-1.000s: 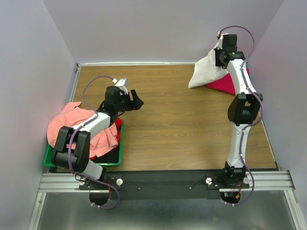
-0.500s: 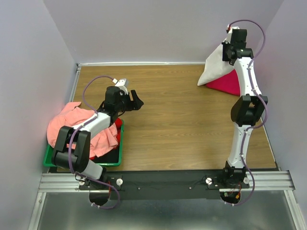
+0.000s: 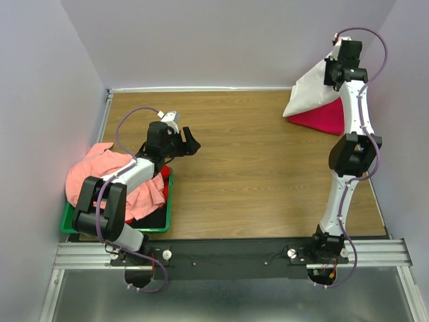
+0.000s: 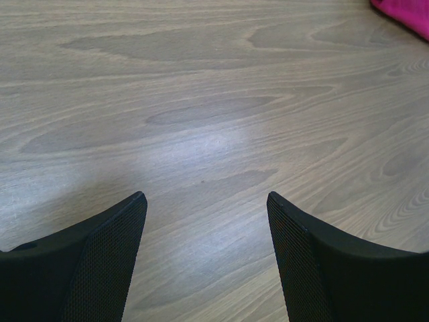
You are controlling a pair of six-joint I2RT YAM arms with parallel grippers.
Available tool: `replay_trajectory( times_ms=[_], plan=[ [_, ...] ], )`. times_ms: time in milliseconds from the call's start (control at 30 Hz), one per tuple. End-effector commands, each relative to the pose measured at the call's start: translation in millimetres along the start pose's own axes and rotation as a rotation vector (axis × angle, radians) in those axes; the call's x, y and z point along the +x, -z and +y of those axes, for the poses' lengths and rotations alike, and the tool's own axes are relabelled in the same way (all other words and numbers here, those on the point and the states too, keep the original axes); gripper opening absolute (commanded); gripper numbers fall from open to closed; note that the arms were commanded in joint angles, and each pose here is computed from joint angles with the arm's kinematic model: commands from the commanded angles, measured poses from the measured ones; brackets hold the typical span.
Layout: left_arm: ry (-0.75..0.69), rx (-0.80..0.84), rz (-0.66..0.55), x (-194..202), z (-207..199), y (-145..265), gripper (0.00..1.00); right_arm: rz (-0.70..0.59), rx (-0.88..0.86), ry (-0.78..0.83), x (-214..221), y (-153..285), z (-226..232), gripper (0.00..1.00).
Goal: Fold and stack the t-shirts
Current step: Neatly place the folded tshirt to the corner, then reset both grippers
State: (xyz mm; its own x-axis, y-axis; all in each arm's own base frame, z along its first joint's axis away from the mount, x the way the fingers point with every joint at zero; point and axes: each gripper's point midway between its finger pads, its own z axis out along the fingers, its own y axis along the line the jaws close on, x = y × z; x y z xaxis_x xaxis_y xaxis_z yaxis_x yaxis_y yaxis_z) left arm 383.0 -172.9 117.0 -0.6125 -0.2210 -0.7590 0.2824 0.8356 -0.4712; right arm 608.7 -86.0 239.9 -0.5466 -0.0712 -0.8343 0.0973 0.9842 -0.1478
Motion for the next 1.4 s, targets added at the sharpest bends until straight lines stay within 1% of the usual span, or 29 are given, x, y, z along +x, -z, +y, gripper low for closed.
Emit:
replay_trajectory(
  times_ms=[0,67,133,167,200,233,267,333,433,500,533,633,700,767,800,833,867,900,933,967,1000,1033,1067,1100,1133,1200,1233,1333,1367],
  plan=[
    [-0.017,-0.008,-0.016,-3,-1,6,0.8,-0.007,0.06,-0.002,3,-13,-21,0.0],
    [-0.019,-0.01,-0.024,-5,-2,8,0.8,0.013,0.085,0.003,13,-22,-25,0.01],
    [-0.021,-0.01,-0.032,-7,-3,10,0.8,0.033,0.132,0.006,20,-26,-32,0.13],
    [-0.021,-0.008,-0.032,-7,-3,11,0.8,0.042,0.151,0.006,23,-28,-35,0.23],
    [-0.024,-0.003,-0.041,-10,-5,12,0.8,0.058,0.173,0.002,30,-32,-38,0.41],
    [-0.026,-0.002,-0.043,-11,-6,13,0.8,0.072,0.228,0.0,34,-31,-46,0.8],
    [-0.025,-0.002,-0.047,-12,-7,14,0.8,0.085,0.257,-0.003,38,-30,-52,0.89],
    [-0.028,-0.004,-0.053,-14,-10,18,0.8,0.109,0.338,-0.007,46,-23,-63,1.0],
    [-0.043,-0.006,-0.094,-26,-19,28,0.8,0.138,0.42,-0.018,56,-15,-75,1.0],
    [-0.045,-0.017,-0.126,-35,-23,38,0.8,0.126,0.444,-0.039,51,-3,-79,1.0],
    [-0.044,-0.02,-0.139,-40,-25,42,0.8,0.147,0.457,-0.041,60,-2,-79,1.0],
    [-0.043,-0.031,-0.194,-55,-32,61,0.8,0.12,0.45,-0.084,54,17,-77,1.0],
    [-0.044,-0.04,-0.236,-66,-37,77,0.8,0.13,0.42,-0.11,64,31,-71,1.0],
    [-0.043,-0.044,-0.257,-73,-41,88,0.8,0.108,0.37,-0.151,67,41,-60,1.0],
    [-0.049,-0.041,-0.286,-80,-45,98,0.8,0.158,0.34,-0.168,96,40,-49,1.0],
    [-0.051,-0.038,-0.293,-82,-48,103,0.8,0.082,0.29,-0.203,75,61,-43,1.0],
    [-0.054,-0.034,-0.302,-84,-51,108,0.8,0.069,0.254,-0.217,76,68,-35,1.0],
    [-0.061,-0.024,-0.328,-91,-56,116,0.8,0.116,0.217,-0.234,105,72,-21,1.0],
    [-0.066,-0.029,-0.324,-90,-56,119,0.8,0.044,0.16,-0.262,88,93,-13,1.0],
    [-0.072,-0.028,-0.32,-90,-57,123,0.8,0.037,0.122,-0.276,93,103,-3,1.0],
    [-0.08,-0.034,-0.333,-94,-59,130,0.8,0.074,0.078,-0.292,117,107,10,1.0],
    [-0.088,-0.042,-0.336,-95,-59,133,0.8,0.077,0.04,-0.308,124,113,19,1.0],
    [-0.099,-0.061,-0.328,-95,-56,137,0.8,0.018,-0.031,-0.329,111,134,29,1.0],
    [-0.107,-0.076,-0.344,-98,-56,144,0.8,0.016,-0.081,-0.347,114,141,41,1.0],
    [-0.115,-0.088,-0.353,-100,-55,148,0.8,0.042,-0.131,-0.356,134,146,54,1.0],
    [-0.136,-0.108,-0.37,-101,-54,159,0.8,0.014,-0.234,-0.383,135,170,72,1.0],
    [-0.142,-0.112,-0.375,-101,-53,162,0.8,0.038,-0.296,-0.388,151,174,86,1.0],
    [-0.152,-0.125,-0.397,-102,-51,169,0.8,0.025,-0.375,-0.411,159,194,100,1.0],
    [-0.15,-0.127,-0.396,-99,-50,168,0.8,0.046,-0.405,-0.415,172,197,107,1.0]
  ],
)
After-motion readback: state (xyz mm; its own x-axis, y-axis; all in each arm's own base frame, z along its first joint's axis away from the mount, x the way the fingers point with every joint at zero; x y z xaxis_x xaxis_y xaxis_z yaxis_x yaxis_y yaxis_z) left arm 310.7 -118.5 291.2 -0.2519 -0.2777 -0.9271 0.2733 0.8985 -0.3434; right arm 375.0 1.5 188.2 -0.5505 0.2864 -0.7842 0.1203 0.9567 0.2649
